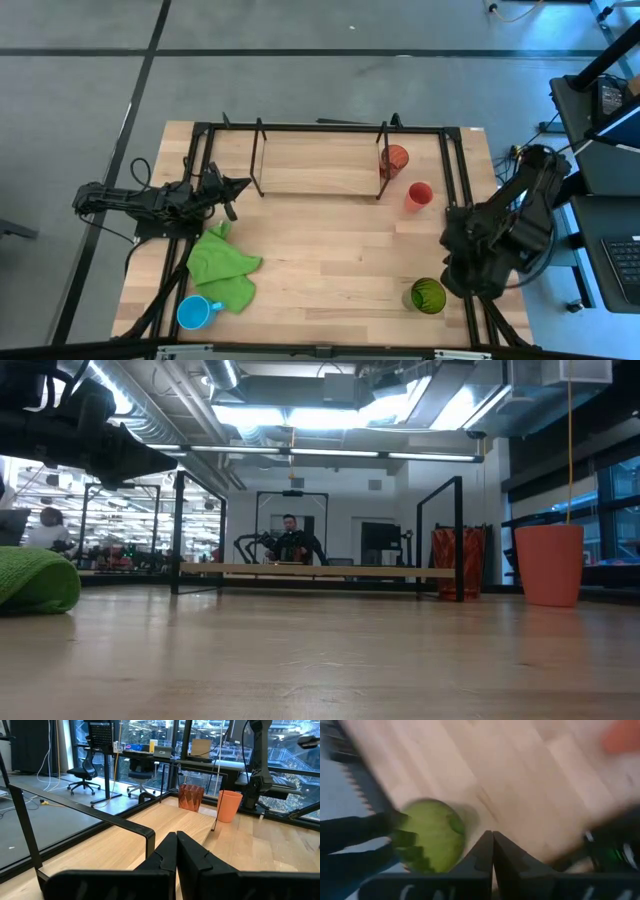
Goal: Stack small to large cups/mugs on shelf
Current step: Put the green cup on the shelf
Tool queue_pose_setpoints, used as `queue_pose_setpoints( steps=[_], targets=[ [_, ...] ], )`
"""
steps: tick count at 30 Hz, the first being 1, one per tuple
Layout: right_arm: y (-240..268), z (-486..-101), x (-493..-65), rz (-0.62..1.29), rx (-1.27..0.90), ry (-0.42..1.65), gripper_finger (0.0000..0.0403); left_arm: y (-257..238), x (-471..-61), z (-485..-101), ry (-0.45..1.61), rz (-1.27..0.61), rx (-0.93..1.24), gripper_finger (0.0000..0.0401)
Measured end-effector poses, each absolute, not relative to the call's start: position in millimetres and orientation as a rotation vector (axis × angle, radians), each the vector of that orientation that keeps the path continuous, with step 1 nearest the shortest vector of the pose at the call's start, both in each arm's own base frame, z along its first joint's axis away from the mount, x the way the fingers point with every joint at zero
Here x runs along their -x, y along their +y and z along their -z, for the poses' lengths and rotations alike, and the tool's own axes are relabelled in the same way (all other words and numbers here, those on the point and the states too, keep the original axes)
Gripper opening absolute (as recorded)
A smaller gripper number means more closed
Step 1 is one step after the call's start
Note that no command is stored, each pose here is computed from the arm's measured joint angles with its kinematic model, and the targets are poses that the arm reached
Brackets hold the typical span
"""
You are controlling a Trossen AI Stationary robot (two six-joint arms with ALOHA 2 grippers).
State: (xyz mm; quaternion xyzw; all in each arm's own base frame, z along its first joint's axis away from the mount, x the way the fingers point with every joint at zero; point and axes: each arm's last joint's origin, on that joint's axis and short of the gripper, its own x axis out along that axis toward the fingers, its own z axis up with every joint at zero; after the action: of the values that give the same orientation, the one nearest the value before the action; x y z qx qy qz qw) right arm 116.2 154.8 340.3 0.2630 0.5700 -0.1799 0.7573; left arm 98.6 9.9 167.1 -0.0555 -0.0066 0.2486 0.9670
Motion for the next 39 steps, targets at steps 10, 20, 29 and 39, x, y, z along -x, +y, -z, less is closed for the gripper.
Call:
queue_pose_setpoints(
  steps=[10,20,29,39],
  targets=[
    [168,-341,-122,0.455,-0.888,1.263,0.0111,10,-99,-167,-0.013,-0.502,0.112,0.0000],
    [190,-320,-136,0.578,-0.917,1.312,0.0149,10,-99,-167,-0.013,-0.502,0.112,0.0000],
    [203,-303,-146,0.640,-0.857,1.327,0.0149,10,-99,-167,-0.013,-0.503,0.112,0.0000],
    [210,-285,-150,0.752,-0.754,1.374,0.0149,10,-99,-167,-0.013,-0.503,0.112,0.0000]
  ],
)
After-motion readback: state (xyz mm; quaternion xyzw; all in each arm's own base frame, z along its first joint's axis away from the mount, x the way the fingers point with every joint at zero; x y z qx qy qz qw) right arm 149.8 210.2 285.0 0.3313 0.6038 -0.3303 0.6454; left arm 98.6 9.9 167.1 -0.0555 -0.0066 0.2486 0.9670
